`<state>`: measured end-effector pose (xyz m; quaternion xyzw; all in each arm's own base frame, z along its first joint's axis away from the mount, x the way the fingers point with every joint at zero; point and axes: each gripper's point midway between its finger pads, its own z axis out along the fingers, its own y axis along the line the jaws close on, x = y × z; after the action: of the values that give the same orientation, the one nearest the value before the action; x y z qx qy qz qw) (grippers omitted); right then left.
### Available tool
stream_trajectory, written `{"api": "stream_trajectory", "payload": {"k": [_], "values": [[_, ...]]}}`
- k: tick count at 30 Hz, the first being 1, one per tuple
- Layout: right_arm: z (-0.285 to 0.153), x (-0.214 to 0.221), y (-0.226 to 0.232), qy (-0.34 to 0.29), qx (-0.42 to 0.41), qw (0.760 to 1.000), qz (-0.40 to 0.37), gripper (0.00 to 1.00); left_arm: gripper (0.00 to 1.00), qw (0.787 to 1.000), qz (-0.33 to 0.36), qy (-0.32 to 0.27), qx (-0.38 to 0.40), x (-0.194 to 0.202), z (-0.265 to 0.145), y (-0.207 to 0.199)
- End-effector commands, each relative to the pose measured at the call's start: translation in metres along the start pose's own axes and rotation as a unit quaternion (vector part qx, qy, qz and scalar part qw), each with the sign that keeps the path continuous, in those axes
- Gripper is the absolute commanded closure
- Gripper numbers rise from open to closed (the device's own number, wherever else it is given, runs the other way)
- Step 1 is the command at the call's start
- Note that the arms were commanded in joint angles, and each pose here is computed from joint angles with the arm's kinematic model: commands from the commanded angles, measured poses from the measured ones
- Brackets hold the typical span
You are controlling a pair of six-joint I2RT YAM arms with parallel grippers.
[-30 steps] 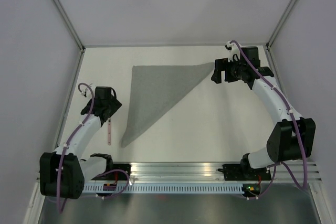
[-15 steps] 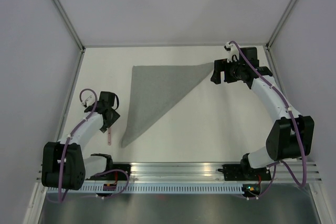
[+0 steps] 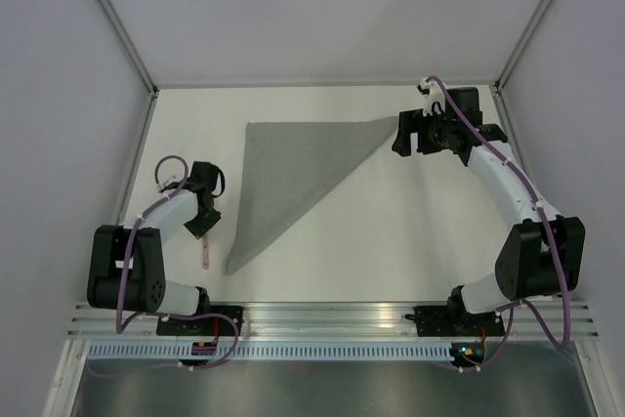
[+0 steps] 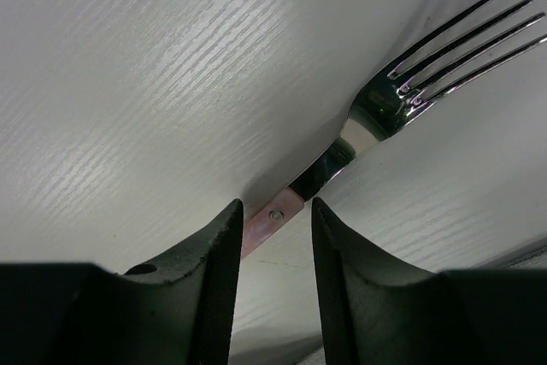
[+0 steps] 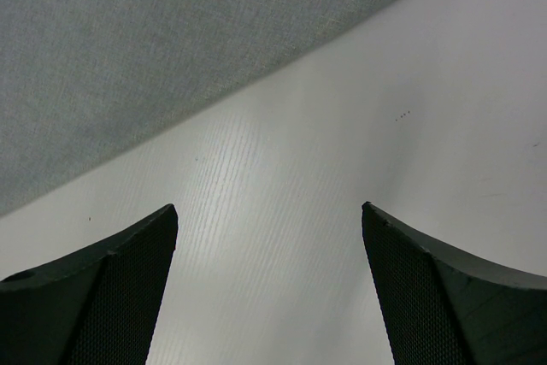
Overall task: Fold the napkin, place the utensils inside, and roll it up
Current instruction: Grab a utensil with the left arm
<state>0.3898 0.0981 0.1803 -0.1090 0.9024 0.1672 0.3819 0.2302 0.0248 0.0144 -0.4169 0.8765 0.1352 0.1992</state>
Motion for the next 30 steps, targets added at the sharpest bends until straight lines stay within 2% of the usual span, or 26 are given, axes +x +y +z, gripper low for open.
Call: {"api": "stream_trajectory", "payload": {"k": [1,14,17,18,21,25,30], "values": [[-0.013,-0.014,0.004,-0.024,0.005,1.0,-0.005,0.07,0.58,1.0,0.014,-0.002,0.001,-0.012,0.002,-0.011],[-0.012,-0.014,0.003,-0.023,0.007,1.0,-0.003,0.07,0.73,0.998,0.058,0.004,0.003,-0.038,0.023,-0.037],[-0.011,-0.012,0.002,-0.02,0.008,1.0,-0.003,0.07,0.8,0.998,0.069,-0.002,0.008,-0.047,0.028,-0.044],[-0.01,-0.012,0.002,-0.02,0.008,1.0,-0.003,0.07,0.87,0.997,0.071,-0.003,0.008,-0.051,0.029,-0.045],[-0.01,-0.013,0.002,-0.02,0.009,1.0,-0.003,0.07,0.98,0.996,0.092,-0.018,0.006,-0.065,0.03,-0.053],[-0.009,-0.012,0.001,-0.018,0.01,1.0,-0.003,0.07,0.98,0.993,0.107,-0.039,0.017,-0.083,0.027,-0.065],[-0.008,-0.012,0.0,-0.018,0.013,1.0,-0.003,0.07,0.98,0.986,0.126,-0.089,0.064,-0.122,0.001,-0.09]]}}
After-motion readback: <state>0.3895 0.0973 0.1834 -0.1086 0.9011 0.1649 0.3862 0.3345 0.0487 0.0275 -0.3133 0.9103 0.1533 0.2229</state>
